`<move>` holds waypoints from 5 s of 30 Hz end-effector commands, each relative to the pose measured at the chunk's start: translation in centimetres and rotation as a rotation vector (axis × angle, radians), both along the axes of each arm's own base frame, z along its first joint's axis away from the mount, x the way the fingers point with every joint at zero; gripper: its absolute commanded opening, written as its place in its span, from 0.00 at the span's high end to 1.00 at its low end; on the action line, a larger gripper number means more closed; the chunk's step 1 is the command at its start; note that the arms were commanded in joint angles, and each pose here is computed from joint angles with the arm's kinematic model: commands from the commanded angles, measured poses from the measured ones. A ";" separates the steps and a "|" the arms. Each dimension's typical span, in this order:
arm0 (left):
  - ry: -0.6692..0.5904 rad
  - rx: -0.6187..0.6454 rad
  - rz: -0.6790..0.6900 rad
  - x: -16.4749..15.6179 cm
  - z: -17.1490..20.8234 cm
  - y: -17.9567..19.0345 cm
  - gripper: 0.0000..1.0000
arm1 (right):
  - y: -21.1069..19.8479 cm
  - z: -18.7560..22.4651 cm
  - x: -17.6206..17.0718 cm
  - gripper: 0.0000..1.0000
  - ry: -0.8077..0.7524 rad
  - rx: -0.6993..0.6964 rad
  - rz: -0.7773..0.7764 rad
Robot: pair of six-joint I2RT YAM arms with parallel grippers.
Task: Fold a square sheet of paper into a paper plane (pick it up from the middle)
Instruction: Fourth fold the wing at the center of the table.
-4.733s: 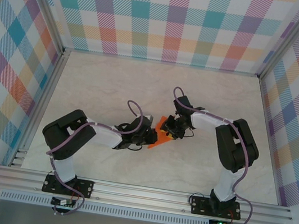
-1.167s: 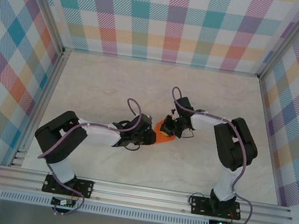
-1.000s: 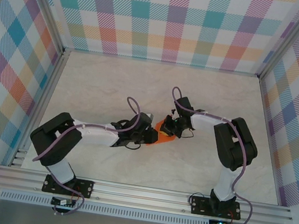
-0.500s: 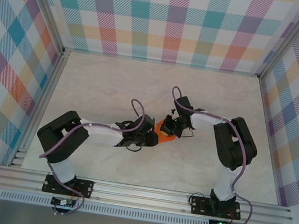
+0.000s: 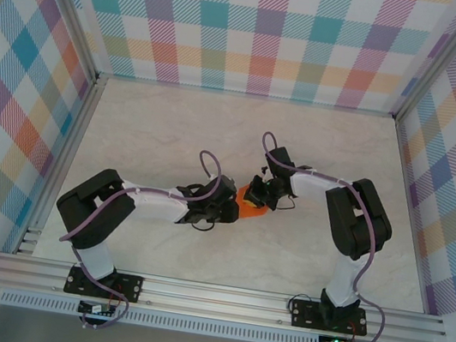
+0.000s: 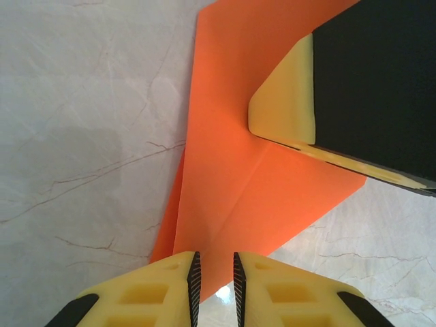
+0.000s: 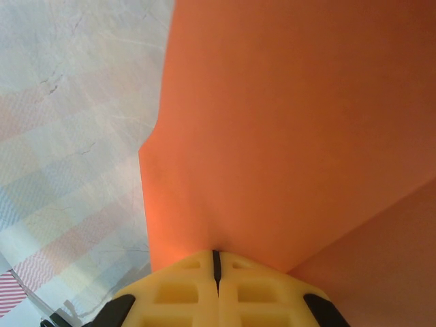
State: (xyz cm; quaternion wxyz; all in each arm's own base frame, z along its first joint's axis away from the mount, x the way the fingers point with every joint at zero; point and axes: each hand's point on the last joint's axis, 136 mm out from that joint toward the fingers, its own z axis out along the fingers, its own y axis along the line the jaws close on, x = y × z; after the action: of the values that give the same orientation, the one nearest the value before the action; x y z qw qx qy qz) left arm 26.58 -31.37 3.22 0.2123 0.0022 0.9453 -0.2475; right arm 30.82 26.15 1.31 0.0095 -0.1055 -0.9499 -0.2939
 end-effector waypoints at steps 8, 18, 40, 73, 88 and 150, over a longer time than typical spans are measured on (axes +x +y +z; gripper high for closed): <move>0.007 0.127 0.036 0.0 -1.7 1.9 0.78 | -5.4 -5.9 -2.2 0.97 0.111 -0.286 -0.073; -0.039 0.094 0.042 0.4 0.5 1.7 0.78 | -5.5 -6.0 -2.3 0.97 0.112 -0.290 -0.073; 0.057 0.021 -0.031 -1.0 -0.6 -0.4 0.75 | -5.7 -6.3 -2.4 0.97 0.123 -0.299 -0.077; 0.074 -0.213 0.036 -0.1 2.5 -1.0 0.72 | -6.1 -6.8 -2.7 0.98 0.133 -0.326 -0.073; 0.071 -0.117 0.116 0.7 -0.6 0.8 0.72 | -6.1 -7.0 -2.8 0.97 0.139 -0.327 -0.071; 0.146 0.041 0.157 -1.1 -5.3 3.8 1.00 | 1.8 2.8 -0.4 0.95 -0.160 0.111 0.121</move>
State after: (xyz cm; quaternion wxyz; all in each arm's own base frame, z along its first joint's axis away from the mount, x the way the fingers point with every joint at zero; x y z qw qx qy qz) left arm 27.80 -30.42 2.02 0.2128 -0.0825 0.9317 -0.2826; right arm 31.42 26.72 4.15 -0.0527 -0.0544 -0.9416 -0.3280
